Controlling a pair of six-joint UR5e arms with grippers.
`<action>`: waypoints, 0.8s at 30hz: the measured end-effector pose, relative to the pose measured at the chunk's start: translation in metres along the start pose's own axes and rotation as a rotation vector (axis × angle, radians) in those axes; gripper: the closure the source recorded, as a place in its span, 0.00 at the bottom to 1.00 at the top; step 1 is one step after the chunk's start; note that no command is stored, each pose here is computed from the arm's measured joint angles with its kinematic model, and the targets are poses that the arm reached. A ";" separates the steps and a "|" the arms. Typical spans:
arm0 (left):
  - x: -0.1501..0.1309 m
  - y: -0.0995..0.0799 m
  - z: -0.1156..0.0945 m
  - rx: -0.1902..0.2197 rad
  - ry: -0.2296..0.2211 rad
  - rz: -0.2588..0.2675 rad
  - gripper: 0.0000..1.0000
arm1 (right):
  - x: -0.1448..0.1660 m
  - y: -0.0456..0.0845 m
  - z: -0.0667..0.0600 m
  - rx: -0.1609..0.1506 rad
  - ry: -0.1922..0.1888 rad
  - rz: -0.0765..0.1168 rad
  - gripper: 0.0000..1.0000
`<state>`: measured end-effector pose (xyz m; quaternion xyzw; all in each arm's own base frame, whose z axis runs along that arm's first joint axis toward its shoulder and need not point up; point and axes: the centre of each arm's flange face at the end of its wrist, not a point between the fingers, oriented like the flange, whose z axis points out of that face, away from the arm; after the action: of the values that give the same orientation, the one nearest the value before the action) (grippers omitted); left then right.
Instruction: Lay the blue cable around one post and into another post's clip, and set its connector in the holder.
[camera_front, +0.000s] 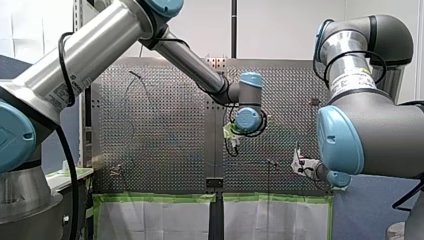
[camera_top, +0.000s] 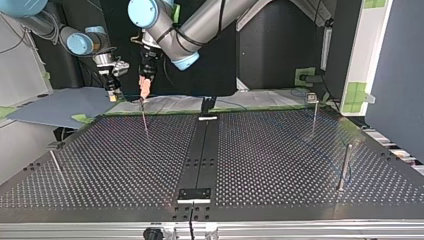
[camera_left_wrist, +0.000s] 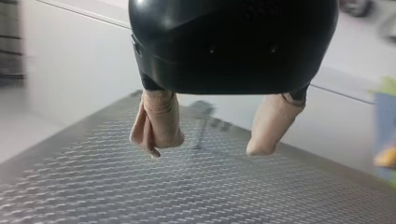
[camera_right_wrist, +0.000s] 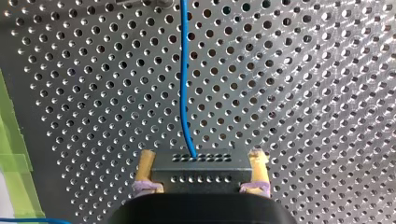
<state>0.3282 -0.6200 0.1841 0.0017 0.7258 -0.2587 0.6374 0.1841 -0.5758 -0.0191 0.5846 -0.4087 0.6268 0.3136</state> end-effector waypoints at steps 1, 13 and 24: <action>0.007 -0.001 -0.004 -0.005 0.011 0.016 0.00 | 0.000 0.000 0.000 -0.002 0.000 0.000 0.98; 0.090 -0.017 -0.051 -0.010 0.125 0.212 0.00 | 0.000 0.003 0.000 -0.015 0.002 0.003 0.98; 0.123 -0.004 -0.021 -0.023 0.177 0.266 0.00 | 0.000 0.001 0.000 -0.012 -0.002 0.002 0.98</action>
<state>0.2845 -0.6557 0.0723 0.1132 0.7756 -0.1624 0.5994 0.1835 -0.5759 -0.0193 0.5829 -0.4136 0.6239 0.3160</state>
